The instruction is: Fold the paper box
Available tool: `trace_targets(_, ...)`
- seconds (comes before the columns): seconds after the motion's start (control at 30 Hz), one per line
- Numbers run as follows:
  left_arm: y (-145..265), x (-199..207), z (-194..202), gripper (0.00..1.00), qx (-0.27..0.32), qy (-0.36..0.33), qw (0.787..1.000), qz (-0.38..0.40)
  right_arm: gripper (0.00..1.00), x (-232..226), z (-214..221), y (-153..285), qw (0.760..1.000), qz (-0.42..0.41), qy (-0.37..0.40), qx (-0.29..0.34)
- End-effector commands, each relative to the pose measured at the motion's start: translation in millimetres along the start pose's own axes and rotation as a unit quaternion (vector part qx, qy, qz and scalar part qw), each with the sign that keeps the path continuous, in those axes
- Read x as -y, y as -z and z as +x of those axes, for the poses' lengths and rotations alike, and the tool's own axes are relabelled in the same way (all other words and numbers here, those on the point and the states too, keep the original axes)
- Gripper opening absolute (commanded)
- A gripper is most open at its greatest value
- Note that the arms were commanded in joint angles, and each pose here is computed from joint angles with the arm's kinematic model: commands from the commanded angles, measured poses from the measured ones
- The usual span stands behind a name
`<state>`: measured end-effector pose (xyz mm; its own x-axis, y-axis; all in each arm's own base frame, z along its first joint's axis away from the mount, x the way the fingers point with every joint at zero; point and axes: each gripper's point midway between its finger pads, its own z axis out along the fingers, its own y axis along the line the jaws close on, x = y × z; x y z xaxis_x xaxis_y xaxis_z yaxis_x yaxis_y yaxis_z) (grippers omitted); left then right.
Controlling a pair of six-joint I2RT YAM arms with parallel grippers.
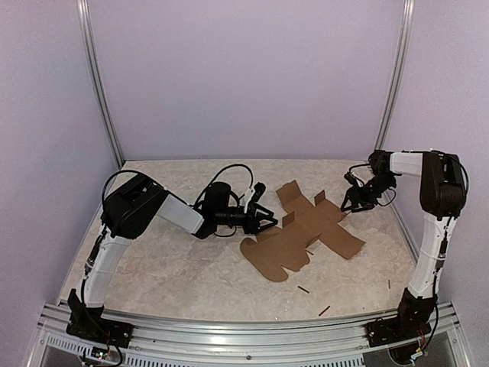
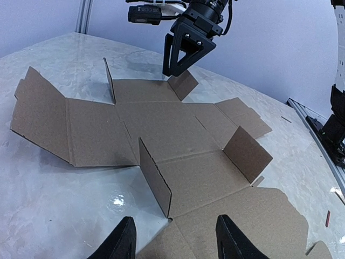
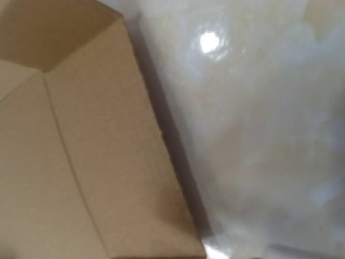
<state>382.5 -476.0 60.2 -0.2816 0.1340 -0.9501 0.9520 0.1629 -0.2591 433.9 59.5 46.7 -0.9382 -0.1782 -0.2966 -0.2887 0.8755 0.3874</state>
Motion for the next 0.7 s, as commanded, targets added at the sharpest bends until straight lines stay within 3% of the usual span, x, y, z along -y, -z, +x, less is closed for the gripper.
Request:
trace_targets(0.0, -2, 6, 7, 0.50, -0.005, 0.008, 1.000, 0.010, 0.59, -3, -5, -10, 1.000, -0.025, -0.004, -0.013)
trace_targets(0.27, 0, 8, 8, 0.49, -0.016, 0.015, 1.000, 0.012, 0.63, -11, -17, -31, 0.995, -0.096, 0.019, -0.014)
trace_targets(0.67, -10, 6, 37, 0.45, -0.045, 0.028, 0.999, 0.000, 0.48, -59, -15, -8, 0.976, -0.218, 0.020, 0.002)
